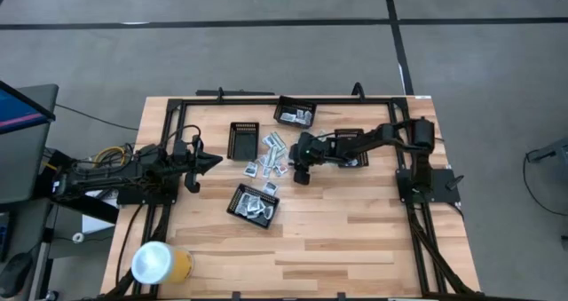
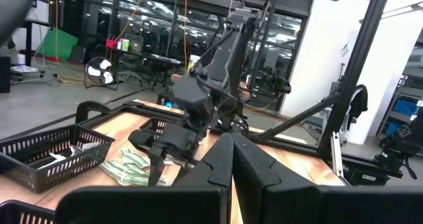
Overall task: Pick & Place First Aid Supplies
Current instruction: Put the orange ointment pack into the top black bin
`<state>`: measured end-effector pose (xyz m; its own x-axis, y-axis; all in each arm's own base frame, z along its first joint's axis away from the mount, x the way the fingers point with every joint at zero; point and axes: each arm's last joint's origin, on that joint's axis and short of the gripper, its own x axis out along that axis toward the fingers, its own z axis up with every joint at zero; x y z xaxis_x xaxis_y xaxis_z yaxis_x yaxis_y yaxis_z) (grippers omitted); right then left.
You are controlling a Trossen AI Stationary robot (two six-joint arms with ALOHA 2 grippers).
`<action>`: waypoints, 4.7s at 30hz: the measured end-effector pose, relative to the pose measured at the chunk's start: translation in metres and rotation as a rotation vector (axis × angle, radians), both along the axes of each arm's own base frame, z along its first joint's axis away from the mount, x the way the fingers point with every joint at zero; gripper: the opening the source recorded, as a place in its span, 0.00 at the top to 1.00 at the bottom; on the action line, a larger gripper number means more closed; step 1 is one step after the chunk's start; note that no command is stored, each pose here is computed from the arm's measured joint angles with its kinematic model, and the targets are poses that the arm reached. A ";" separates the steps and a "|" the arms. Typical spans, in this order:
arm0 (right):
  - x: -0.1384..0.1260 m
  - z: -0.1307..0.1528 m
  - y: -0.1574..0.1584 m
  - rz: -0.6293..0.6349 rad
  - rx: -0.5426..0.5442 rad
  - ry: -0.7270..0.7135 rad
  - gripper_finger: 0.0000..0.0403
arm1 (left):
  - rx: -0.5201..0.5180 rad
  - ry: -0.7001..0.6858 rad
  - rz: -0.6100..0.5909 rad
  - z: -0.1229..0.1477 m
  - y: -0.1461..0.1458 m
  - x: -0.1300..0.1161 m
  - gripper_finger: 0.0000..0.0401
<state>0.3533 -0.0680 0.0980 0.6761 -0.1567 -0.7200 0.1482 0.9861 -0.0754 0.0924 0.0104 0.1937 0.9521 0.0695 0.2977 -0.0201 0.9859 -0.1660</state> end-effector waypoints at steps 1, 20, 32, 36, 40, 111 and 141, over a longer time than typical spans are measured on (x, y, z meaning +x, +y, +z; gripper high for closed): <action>0.001 -0.003 0.000 -0.002 0.004 0.002 0.65 | 0.000 -0.001 0.000 0.000 0.000 0.000 0.98; -0.001 -0.011 0.005 0.013 0.009 0.044 0.88 | 0.000 -0.002 0.000 0.000 0.000 0.000 0.98; -0.006 0.008 0.005 -0.007 0.024 0.026 0.98 | 0.000 -0.003 0.000 0.000 0.000 0.000 0.98; -0.009 0.038 0.005 -0.020 -0.013 -0.046 0.98 | 0.000 -0.003 0.000 0.000 0.000 0.000 0.98; -0.013 0.072 0.006 0.004 -0.064 -0.150 0.99 | 0.000 -0.003 0.000 0.000 0.000 0.000 0.98; -0.051 0.085 -0.121 -0.364 -0.143 -0.293 0.78 | 0.000 -0.003 0.000 0.000 0.000 0.000 0.98; 0.001 0.074 0.016 0.221 -0.001 -0.303 0.70 | 0.001 -0.004 0.000 0.000 0.000 0.000 0.98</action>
<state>0.3547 -0.0523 0.1720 0.8759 0.0164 -0.4822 -0.0525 0.9967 -0.0614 0.0923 0.0104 0.1941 0.9510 0.0695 0.3013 -0.0196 0.9860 -0.1655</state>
